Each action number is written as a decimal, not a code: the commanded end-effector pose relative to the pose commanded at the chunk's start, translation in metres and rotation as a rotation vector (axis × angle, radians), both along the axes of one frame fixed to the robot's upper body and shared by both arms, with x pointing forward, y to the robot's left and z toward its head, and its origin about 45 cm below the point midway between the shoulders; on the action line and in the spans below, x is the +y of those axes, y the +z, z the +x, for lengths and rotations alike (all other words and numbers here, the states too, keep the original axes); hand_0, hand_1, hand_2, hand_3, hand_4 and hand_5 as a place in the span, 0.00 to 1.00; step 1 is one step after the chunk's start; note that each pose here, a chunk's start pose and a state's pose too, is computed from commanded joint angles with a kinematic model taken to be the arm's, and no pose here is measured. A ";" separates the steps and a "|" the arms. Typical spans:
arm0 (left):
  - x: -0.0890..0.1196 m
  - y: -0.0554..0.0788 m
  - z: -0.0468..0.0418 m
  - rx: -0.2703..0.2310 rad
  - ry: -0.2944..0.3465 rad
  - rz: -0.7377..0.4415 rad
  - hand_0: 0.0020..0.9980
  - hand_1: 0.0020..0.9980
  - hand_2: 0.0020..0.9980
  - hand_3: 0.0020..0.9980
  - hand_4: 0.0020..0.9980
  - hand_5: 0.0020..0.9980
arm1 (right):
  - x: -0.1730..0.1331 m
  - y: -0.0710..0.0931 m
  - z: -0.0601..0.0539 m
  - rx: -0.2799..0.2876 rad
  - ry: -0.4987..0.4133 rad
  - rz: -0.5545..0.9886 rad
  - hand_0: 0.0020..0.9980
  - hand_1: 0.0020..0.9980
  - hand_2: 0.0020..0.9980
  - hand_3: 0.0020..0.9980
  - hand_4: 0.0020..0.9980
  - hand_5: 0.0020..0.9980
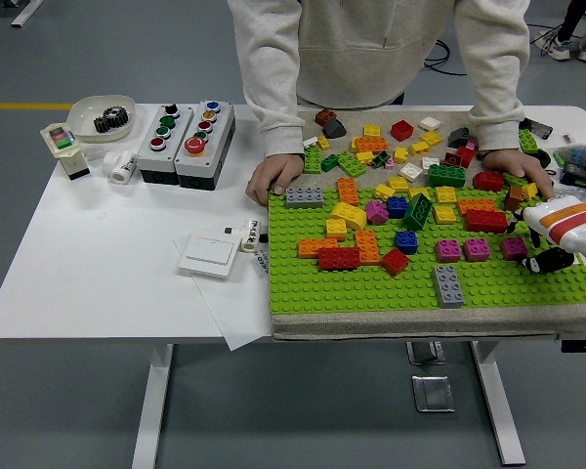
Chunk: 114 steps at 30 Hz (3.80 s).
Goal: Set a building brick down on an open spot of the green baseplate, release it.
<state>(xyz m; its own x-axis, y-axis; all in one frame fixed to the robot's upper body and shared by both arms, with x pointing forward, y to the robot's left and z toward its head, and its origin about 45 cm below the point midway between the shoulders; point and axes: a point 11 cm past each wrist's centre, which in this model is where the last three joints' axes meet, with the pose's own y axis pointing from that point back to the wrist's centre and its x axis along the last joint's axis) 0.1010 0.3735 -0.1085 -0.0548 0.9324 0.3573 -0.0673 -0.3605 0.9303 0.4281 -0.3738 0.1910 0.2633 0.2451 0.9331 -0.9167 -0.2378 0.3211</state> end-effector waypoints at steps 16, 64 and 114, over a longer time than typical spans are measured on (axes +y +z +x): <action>0.000 0.000 0.0006 0.003 -0.008 0.002 0.61 0.68 0.65 0.55 0.56 0.60 | -0.004 -0.007 -0.002 0.005 -0.004 -0.003 0.35 0.27 0.33 0.53 0.66 0.28; 0.001 0.001 0.0029 -0.004 -0.013 0.002 0.61 0.68 0.64 0.55 0.56 0.60 | 0.064 0.019 -0.046 0.026 0.247 0.160 0.32 0.25 0.32 0.49 0.58 0.30; 0.001 0.000 0.0013 0.003 -0.022 0.002 0.60 0.68 0.64 0.55 0.56 0.60 | 0.076 0.006 -0.054 0.085 0.232 0.203 0.32 0.25 0.33 0.53 0.59 0.29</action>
